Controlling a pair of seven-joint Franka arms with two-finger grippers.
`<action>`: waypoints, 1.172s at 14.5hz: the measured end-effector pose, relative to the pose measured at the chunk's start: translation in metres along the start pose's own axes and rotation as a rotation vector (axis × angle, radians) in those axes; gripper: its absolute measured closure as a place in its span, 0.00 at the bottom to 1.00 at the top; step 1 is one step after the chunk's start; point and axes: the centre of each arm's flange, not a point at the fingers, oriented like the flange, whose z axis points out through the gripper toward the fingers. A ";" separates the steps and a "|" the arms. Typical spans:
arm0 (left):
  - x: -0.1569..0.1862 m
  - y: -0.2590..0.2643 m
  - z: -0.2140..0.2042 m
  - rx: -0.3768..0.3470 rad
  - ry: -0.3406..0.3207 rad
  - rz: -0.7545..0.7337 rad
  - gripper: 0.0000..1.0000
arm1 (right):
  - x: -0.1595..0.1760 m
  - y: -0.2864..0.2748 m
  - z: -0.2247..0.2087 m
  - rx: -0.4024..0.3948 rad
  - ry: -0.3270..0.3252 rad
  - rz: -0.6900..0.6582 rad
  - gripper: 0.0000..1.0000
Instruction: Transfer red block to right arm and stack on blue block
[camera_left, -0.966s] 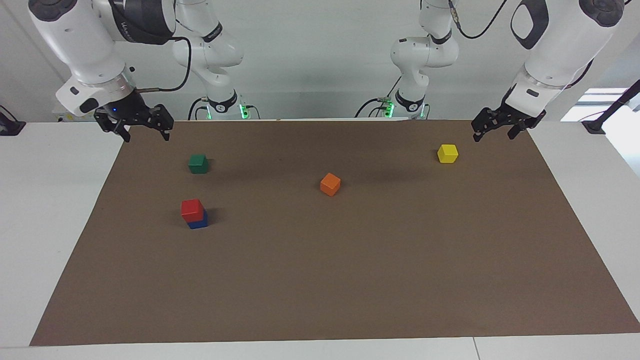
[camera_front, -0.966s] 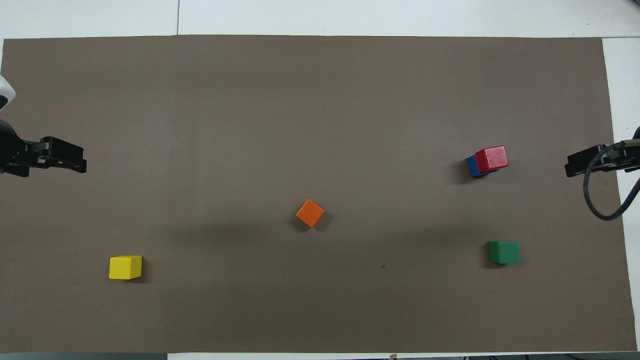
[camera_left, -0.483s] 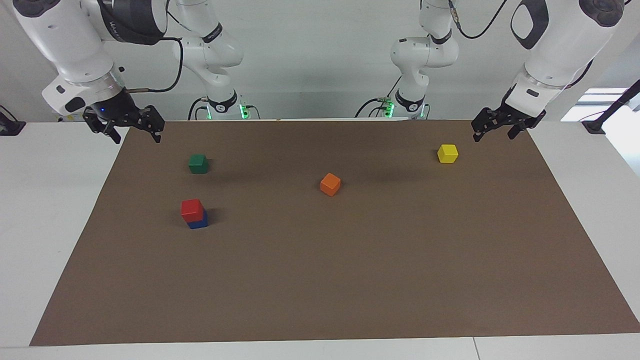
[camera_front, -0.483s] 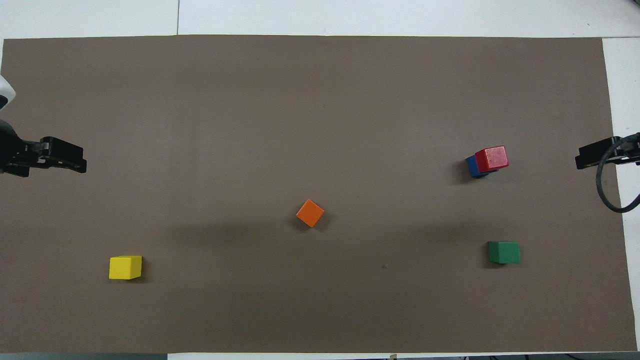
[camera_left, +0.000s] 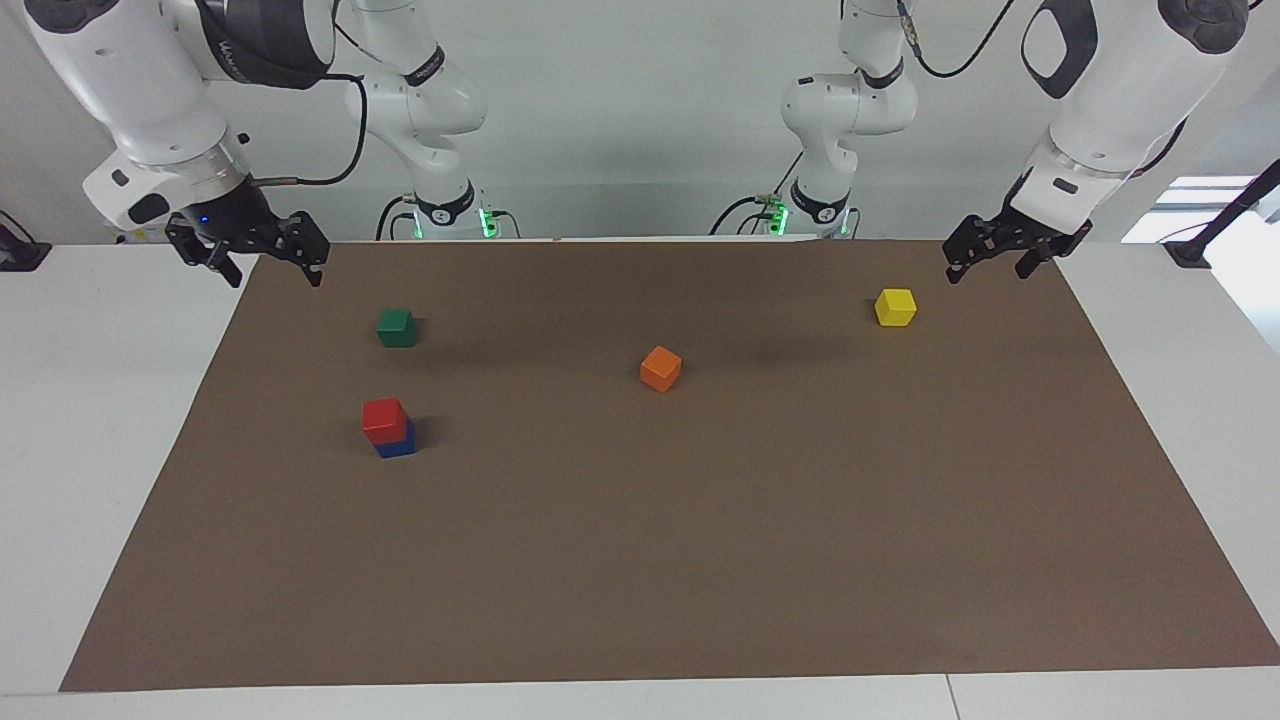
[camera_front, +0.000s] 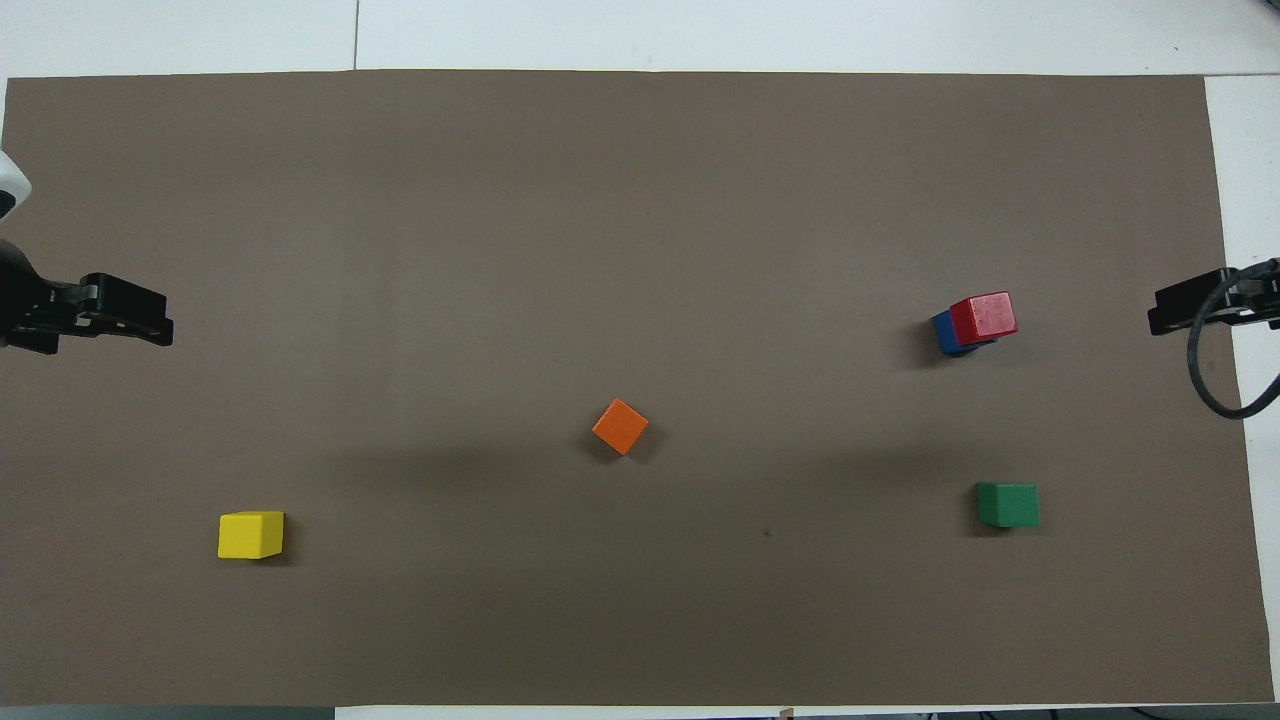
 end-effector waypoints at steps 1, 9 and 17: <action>0.000 0.000 0.000 0.000 0.000 0.000 0.00 | 0.000 -0.001 0.000 0.000 0.000 0.004 0.00; 0.000 0.000 0.000 0.000 0.000 0.000 0.00 | 0.000 0.001 0.000 0.049 0.002 0.020 0.00; 0.000 0.000 0.000 0.000 0.000 0.000 0.00 | -0.001 0.002 0.001 0.060 -0.004 0.024 0.00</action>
